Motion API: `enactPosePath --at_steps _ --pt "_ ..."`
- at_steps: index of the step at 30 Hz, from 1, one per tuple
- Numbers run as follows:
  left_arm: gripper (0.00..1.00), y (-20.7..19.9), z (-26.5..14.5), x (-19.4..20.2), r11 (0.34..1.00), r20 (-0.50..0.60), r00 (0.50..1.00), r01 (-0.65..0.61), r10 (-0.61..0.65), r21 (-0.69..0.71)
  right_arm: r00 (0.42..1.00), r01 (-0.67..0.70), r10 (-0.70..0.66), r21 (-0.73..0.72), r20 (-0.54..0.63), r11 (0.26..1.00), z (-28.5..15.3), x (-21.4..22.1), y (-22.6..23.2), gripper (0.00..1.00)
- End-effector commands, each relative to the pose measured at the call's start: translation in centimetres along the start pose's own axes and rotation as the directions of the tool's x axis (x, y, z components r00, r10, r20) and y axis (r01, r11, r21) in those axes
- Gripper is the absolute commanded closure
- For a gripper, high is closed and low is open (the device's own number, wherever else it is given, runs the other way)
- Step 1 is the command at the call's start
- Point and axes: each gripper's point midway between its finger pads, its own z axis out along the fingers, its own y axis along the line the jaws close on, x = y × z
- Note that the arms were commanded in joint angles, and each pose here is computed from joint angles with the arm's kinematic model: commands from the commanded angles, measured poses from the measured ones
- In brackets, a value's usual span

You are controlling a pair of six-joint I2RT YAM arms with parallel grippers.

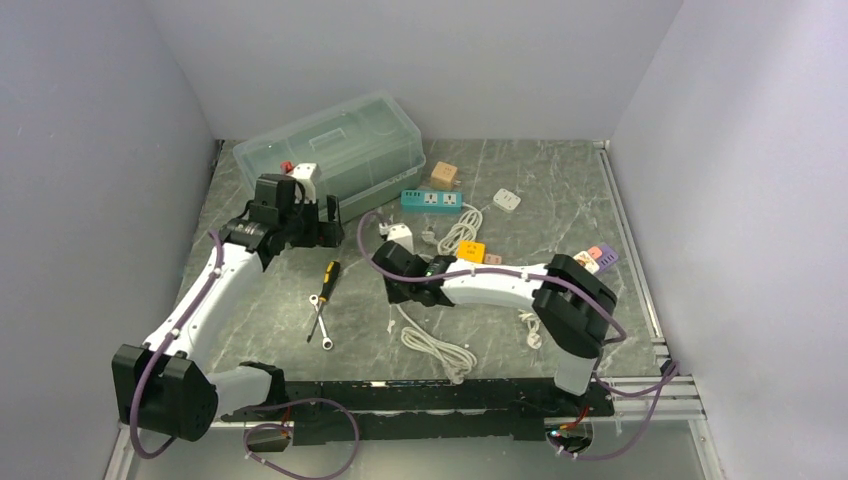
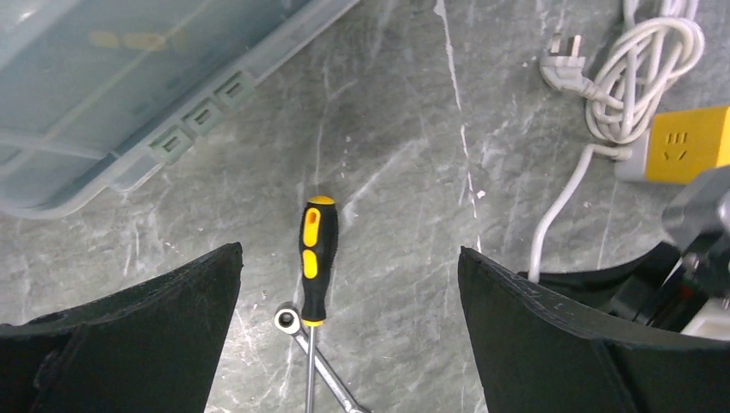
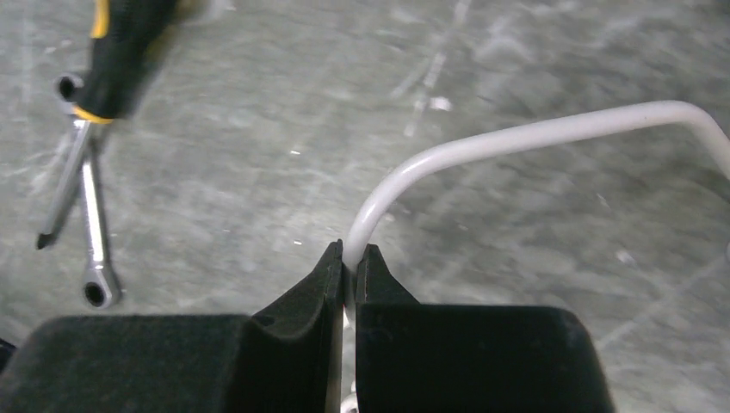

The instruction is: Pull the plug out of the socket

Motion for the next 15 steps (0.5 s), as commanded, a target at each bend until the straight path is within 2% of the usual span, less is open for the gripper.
enactPosePath --at_steps 1,6,10,11,15 --pt "0.01 1.3 -1.0 -1.6 0.998 0.055 0.998 0.044 -0.042 -0.046 0.989 0.043 -0.020 -0.152 0.148 0.987 -0.3 -5.1 5.8 1.00" --pt "0.01 3.5 -1.5 -2.2 0.991 0.084 0.992 0.102 -0.094 -0.091 0.974 0.111 -0.067 -0.198 0.217 0.974 0.1 -7.7 8.0 1.00" --pt "0.01 4.7 -2.0 -2.6 0.984 0.106 0.988 0.129 -0.116 -0.121 0.968 0.160 -0.109 -0.220 0.226 0.962 0.6 -8.5 9.3 0.99" --pt "0.01 4.8 -2.1 -2.6 0.984 0.110 0.987 0.129 -0.116 -0.126 0.967 0.168 -0.117 -0.226 0.225 0.959 0.6 -8.6 9.5 0.93" --pt "0.01 5.1 -2.3 -2.6 0.982 0.117 0.987 0.129 -0.113 -0.140 0.963 0.186 -0.129 -0.242 0.235 0.952 -0.2 -8.8 9.6 0.47"
